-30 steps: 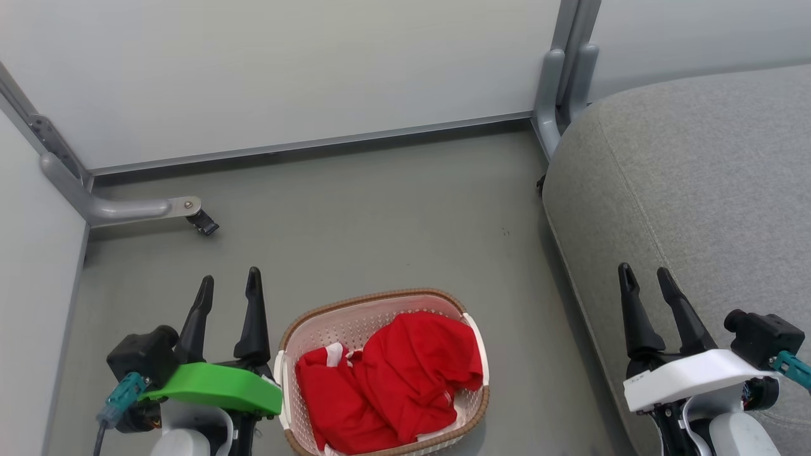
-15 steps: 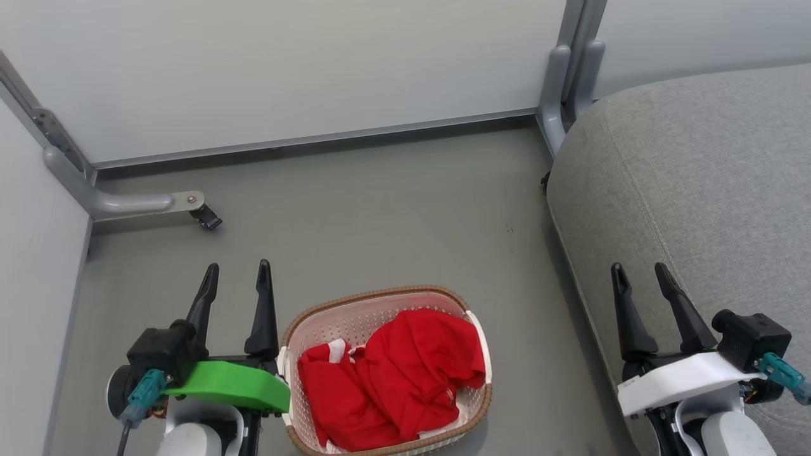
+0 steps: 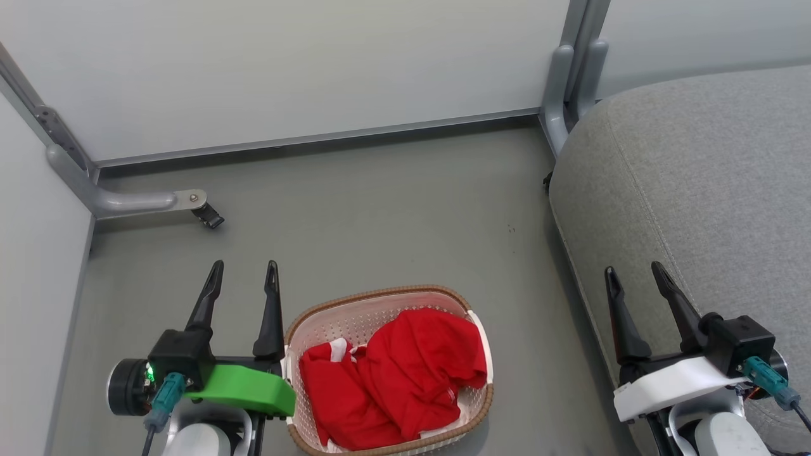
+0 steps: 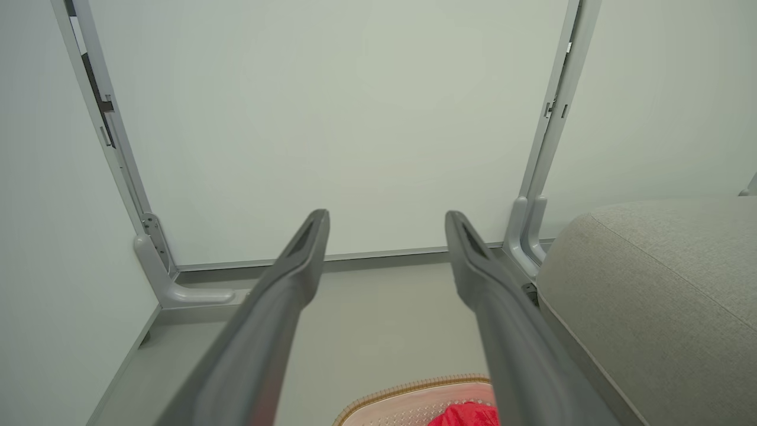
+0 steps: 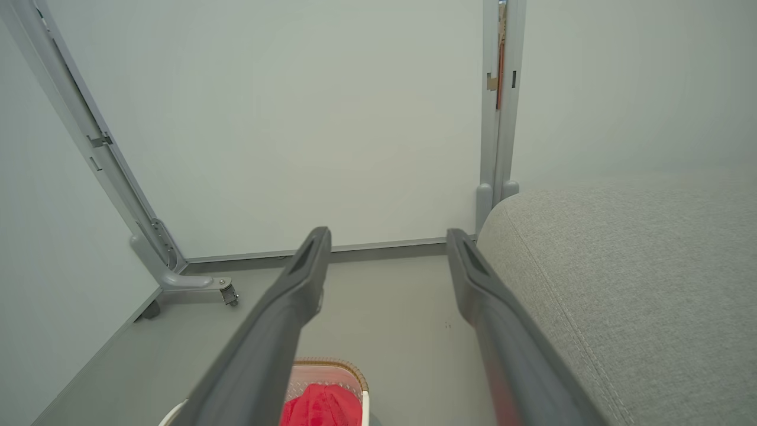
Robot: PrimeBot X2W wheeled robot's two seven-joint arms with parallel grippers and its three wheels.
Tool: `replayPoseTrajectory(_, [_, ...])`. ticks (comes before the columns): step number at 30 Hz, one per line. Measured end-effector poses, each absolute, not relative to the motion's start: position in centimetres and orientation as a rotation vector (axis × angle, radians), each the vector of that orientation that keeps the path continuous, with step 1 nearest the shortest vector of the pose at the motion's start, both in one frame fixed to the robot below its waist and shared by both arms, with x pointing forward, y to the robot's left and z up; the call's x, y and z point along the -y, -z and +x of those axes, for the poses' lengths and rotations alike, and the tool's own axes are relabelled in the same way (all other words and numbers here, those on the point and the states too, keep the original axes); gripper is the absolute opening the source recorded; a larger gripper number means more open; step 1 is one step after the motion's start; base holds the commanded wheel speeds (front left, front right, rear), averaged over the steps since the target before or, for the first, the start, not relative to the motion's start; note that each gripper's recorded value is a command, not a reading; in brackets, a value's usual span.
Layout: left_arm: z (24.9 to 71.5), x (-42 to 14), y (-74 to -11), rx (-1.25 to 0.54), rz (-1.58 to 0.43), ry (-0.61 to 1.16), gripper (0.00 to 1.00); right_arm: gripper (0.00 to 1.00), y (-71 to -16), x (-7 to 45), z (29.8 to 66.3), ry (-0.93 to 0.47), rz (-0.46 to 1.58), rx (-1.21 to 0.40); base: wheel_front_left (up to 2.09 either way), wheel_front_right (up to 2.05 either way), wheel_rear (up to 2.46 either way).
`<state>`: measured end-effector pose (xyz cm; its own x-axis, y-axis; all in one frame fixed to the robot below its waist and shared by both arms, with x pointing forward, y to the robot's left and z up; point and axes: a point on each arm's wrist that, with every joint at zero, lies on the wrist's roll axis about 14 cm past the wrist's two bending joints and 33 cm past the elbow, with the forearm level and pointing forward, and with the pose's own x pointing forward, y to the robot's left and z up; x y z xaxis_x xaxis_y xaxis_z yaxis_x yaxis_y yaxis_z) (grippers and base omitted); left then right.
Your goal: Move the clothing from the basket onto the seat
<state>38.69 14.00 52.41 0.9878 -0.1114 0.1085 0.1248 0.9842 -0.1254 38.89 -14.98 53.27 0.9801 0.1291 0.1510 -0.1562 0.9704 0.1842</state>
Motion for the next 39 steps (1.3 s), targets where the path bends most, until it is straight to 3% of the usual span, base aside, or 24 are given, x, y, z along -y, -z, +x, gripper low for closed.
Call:
replayPoseTrajectory(22, [38.56,-13.25,-52.67,0.141,0.018,0.147,1.0,1.0,-53.46,14.03,38.79,-0.184,0.043,0.169,0.0,0.0,0.0])
replayPoseTrajectory(39, [38.68,-13.33,-52.3,0.13,0.003,0.148,1.0,1.0,-53.37,14.03,38.7,-0.184,0.045,0.166,0.0,0.0,0.0])
